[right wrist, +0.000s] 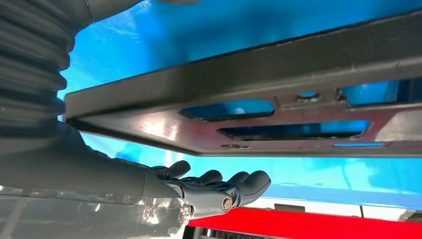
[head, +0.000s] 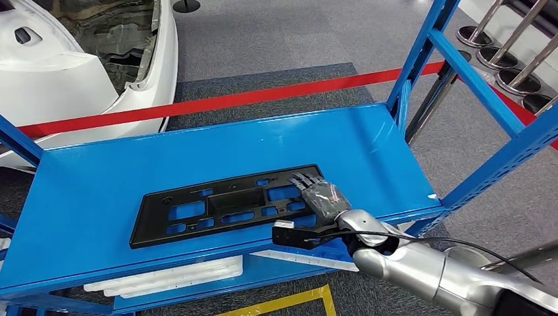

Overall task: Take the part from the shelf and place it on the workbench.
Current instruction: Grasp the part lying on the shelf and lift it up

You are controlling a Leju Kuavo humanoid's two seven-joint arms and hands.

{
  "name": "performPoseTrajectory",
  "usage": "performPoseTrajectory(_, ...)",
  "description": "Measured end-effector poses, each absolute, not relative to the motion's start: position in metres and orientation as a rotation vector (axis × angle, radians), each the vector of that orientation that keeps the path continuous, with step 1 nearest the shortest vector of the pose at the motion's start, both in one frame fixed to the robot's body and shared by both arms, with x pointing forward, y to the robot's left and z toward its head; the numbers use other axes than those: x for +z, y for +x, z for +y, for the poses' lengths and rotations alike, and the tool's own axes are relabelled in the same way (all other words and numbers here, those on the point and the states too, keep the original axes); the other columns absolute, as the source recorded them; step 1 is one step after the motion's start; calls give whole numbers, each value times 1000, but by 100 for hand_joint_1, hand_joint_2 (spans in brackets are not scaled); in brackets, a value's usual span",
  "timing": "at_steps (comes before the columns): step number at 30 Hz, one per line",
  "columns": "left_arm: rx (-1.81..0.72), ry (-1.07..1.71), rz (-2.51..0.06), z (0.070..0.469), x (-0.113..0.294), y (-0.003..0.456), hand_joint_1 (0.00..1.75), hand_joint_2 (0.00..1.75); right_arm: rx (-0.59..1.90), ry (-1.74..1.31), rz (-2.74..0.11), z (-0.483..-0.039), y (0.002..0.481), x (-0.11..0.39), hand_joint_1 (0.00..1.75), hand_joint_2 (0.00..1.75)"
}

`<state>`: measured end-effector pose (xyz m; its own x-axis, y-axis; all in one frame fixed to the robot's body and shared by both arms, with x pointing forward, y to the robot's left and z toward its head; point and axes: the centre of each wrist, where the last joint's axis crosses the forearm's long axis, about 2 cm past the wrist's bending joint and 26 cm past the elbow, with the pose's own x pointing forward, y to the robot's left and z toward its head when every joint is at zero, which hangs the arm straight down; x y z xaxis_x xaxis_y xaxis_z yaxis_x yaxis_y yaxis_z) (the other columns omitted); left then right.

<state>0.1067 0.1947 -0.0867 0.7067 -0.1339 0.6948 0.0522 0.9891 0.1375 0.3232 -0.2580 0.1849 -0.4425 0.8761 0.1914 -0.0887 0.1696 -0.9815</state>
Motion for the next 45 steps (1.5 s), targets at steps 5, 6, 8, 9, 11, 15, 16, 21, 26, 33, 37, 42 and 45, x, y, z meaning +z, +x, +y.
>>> performPoseTrajectory(5, -104, 113, -779, 195, -87, 106, 0, 0, 1413, -811, -1586, -255, 328, 181, 0, 175)
performPoseTrajectory(6, -104, 113, -779, 195, -87, 106, 0, 0, 1414, -819, -1587, -255, 329, 181, 0, 175)
performPoseTrajectory(8, -104, 113, -779, 195, -87, 106, 0, 0, 1414, -827, -1585, -254, 331, 180, 0, 175)
performPoseTrajectory(9, -104, 113, -779, 195, -87, 106, 0, 0, 1414, -829, -1584, -254, 331, 180, 0, 175)
performPoseTrajectory(11, -104, 114, -779, 195, -87, 106, 0, 0, 1413, -833, -1582, -253, 332, 179, 0, 175)
performPoseTrajectory(15, -104, 115, -778, 195, -87, 106, 0, 0, 1413, -869, -1591, -252, 334, 178, 0, 175)
performPoseTrajectory(16, -104, 116, -778, 195, -87, 106, 0, 0, 1411, -882, -1596, -251, 334, 178, 0, 175)
performPoseTrajectory(21, -105, 120, -777, 195, -87, 106, 0, 0, 1396, -945, -1633, -249, 335, 178, 0, 175)
performPoseTrajectory(26, -111, 120, -778, 195, -87, 106, 0, 0, 1402, -992, -1652, -248, 336, 177, 0, 175)
performPoseTrajectory(33, -122, 119, -776, 194, -86, 107, 0, 0, 1415, -1068, -1691, -247, 337, 170, 0, 175)
performPoseTrajectory(37, -122, 116, -780, 192, -86, 109, 0, 0, 1413, -1071, -1697, -243, 340, 163, 0, 175)
performPoseTrajectory(42, -123, 115, -781, 191, -85, 109, 0, 0, 1411, -1056, -1686, -240, 342, 159, 0, 175)
performPoseTrajectory(45, -126, 115, -781, 191, -85, 109, 0, 0, 1411, -1044, -1681, -239, 345, 158, 0, 175)
